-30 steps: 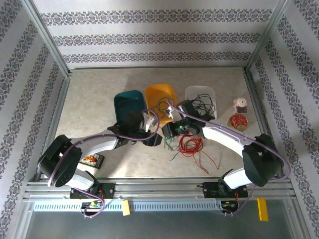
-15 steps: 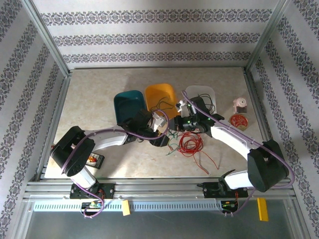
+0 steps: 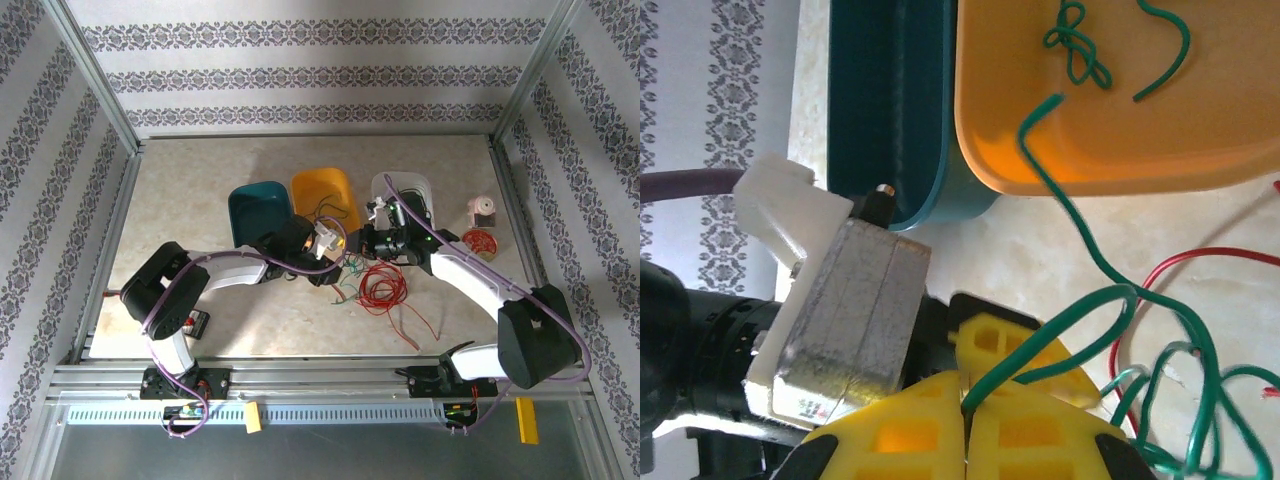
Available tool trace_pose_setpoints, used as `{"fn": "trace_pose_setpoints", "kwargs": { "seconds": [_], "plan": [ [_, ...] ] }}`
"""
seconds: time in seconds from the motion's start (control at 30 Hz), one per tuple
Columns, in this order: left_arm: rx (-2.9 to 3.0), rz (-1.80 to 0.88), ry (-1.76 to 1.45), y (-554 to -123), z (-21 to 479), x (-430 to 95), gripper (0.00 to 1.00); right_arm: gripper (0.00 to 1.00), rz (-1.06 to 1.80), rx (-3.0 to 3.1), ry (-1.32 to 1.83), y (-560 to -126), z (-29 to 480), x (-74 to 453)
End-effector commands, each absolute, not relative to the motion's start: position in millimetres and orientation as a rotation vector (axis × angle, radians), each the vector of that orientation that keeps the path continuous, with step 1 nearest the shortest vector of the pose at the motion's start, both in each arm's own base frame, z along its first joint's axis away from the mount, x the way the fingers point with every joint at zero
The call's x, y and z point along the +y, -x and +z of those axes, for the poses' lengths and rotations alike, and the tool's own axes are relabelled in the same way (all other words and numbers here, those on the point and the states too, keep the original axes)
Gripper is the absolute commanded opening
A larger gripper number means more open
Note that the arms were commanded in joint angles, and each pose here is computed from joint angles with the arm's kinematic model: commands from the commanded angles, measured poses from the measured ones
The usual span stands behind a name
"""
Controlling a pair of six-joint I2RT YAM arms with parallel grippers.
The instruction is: Untangle the cables
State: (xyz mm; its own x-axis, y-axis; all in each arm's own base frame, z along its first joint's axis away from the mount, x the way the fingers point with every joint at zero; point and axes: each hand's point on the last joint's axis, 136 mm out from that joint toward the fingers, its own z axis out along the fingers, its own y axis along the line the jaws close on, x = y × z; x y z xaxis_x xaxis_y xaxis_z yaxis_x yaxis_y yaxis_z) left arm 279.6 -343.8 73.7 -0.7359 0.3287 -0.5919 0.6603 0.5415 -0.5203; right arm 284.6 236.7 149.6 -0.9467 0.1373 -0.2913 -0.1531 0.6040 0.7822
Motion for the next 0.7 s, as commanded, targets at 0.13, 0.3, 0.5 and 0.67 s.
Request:
{"fn": "trace_pose_setpoints", "kwargs": {
  "seconds": [0.13, 0.3, 0.5, 0.67],
  "plan": [
    [2.325, -0.930, -0.719, -296, 80, -335, 0.00, 0.05, 1.336, 2.401, -0.061, -284, 175, 219],
    [2.469, -0.741, -0.698, -285, 56, -303, 0.00, 0.03, 1.211, 2.275, -0.220, -291, 188, 174],
    [2.562, -0.651, -0.657, -262, 42, -272, 0.00, 0.03, 1.077, 2.169, -0.386, -289, 190, 133],
    [2.601, -0.621, -0.619, -249, 37, -256, 0.00, 0.03, 1.006, 2.117, -0.459, -287, 191, 114]
  ]
}}
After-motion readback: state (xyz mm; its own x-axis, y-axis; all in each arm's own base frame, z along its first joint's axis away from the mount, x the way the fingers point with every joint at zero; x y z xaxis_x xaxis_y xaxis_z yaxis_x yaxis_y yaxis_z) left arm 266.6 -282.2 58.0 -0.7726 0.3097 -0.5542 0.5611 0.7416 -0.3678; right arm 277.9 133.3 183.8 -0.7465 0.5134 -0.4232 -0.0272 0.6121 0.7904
